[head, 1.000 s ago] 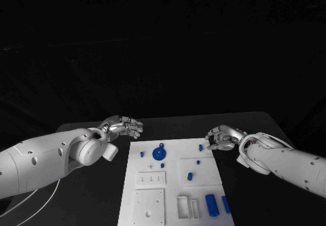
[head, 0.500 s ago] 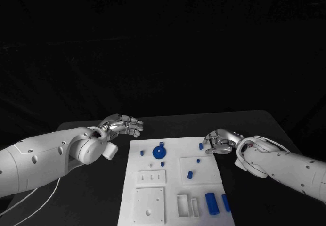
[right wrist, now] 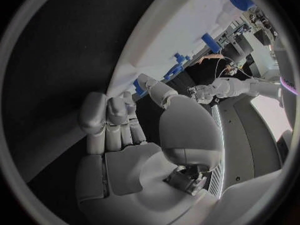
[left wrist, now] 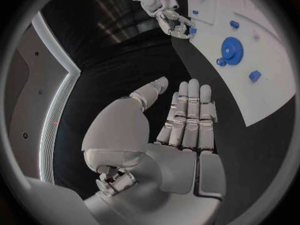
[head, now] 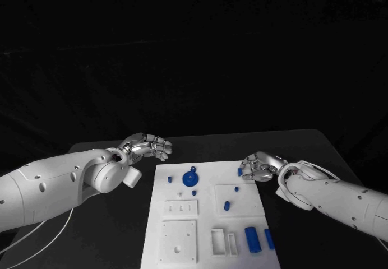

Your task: Assemble the parts on the task board

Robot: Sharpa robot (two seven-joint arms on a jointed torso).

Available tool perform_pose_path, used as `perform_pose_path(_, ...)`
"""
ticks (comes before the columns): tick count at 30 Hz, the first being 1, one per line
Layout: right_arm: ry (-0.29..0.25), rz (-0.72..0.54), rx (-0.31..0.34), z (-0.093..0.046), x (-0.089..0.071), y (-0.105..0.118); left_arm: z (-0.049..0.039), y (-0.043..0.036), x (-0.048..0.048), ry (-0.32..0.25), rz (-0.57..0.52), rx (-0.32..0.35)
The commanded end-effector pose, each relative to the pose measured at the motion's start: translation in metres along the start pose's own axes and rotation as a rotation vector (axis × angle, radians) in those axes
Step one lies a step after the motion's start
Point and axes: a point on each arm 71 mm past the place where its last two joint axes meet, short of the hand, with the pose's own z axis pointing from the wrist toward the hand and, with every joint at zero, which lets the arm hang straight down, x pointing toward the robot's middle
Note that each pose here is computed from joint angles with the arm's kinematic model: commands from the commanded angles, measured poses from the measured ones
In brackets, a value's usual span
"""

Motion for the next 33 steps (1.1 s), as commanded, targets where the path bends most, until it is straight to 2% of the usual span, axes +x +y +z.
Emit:
perform_pose_path(1,-0.033,0.000,0.018,-0.001,0.001,-0.003,-0.0002,-0.0017,0.0022,0.024,0.005,0.017)
perform_pose_path(7,-0.021,0.003,0.015,-0.001,0.005,-0.002,-0.0009,-0.0017,0.0014,0.021,0.005,0.017)
perform_pose_path(15,0.020,0.007,0.012,-0.001,0.009,-0.002,-0.0021,-0.0014,0.0003,0.020,0.005,0.014)
perform_pose_path(33,0.025,0.012,-0.005,-0.001,0.013,0.003,-0.0031,-0.0008,-0.0012,0.020,0.004,0.010)
